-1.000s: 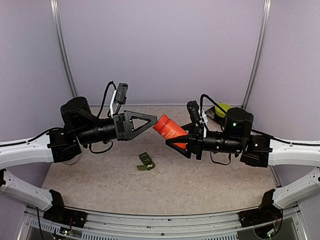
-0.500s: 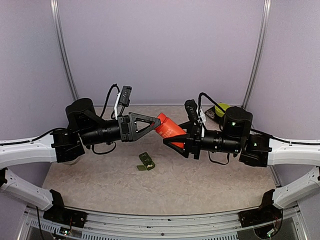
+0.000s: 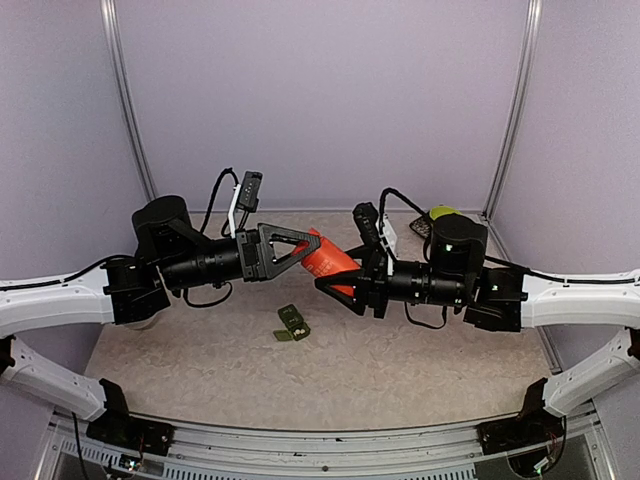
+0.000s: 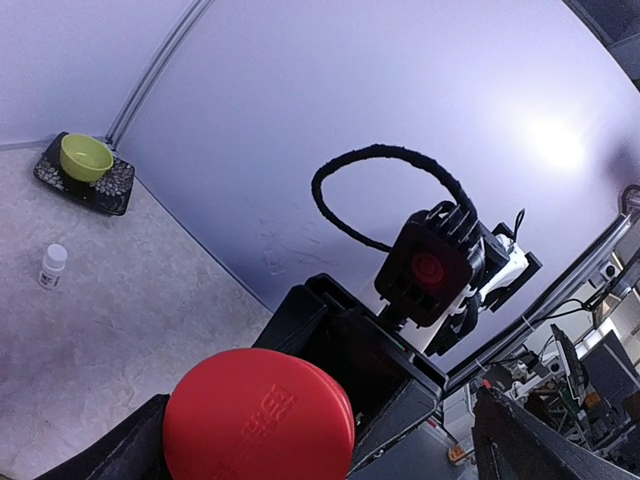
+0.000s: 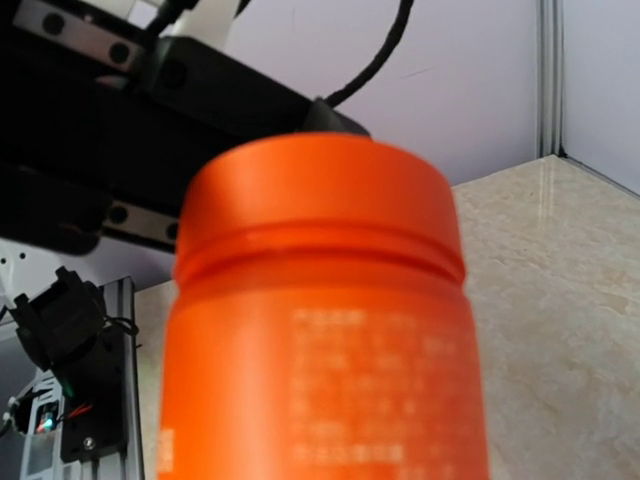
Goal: Sort the pills into containers
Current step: Screw the lid of the pill bottle onto the pill bottle.
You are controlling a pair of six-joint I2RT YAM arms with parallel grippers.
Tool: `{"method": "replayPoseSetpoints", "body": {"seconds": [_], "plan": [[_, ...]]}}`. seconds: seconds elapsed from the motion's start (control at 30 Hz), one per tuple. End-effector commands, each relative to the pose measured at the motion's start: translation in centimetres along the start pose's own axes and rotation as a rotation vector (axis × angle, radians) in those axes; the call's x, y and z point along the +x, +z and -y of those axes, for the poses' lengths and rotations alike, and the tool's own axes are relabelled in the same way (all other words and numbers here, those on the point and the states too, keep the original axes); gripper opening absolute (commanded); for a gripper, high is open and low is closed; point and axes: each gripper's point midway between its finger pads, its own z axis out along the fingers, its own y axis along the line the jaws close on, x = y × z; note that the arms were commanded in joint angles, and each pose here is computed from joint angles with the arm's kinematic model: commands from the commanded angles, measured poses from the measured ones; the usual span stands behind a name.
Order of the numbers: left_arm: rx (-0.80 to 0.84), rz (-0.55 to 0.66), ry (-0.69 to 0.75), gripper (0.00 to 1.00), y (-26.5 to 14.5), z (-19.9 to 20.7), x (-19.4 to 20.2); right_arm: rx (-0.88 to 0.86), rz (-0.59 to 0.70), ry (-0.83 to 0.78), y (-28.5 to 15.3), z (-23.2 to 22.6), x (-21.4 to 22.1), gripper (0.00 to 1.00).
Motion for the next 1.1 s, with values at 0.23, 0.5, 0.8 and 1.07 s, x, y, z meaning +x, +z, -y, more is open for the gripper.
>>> {"method": "replayPoseSetpoints", "body": {"seconds": [0.23, 0.5, 0.8, 1.07], "plan": [[0.09, 0.014, 0.036, 0.99, 0.1, 2.5, -0.7, -0.078, -0.056, 0.012, 2.7, -2.1, 2.0, 0.0], [0.113, 0.014, 0.052, 0.99, 0.1, 3.4, -0.9, -0.106, -0.097, 0.027, 3.8, -3.0, 3.6, 0.0], [0.069, 0.026, 0.065, 0.99, -0.1, 2.7, -1.2, -0.123, -0.06, 0.012, 2.7, -3.8, 1.7, 0.0], [0.008, 0.039, 0.051, 0.99, -0.6, 1.3, -1.4, 0.004, 0.028, -0.074, -0.6, -2.6, -2.9, 0.0]]}}
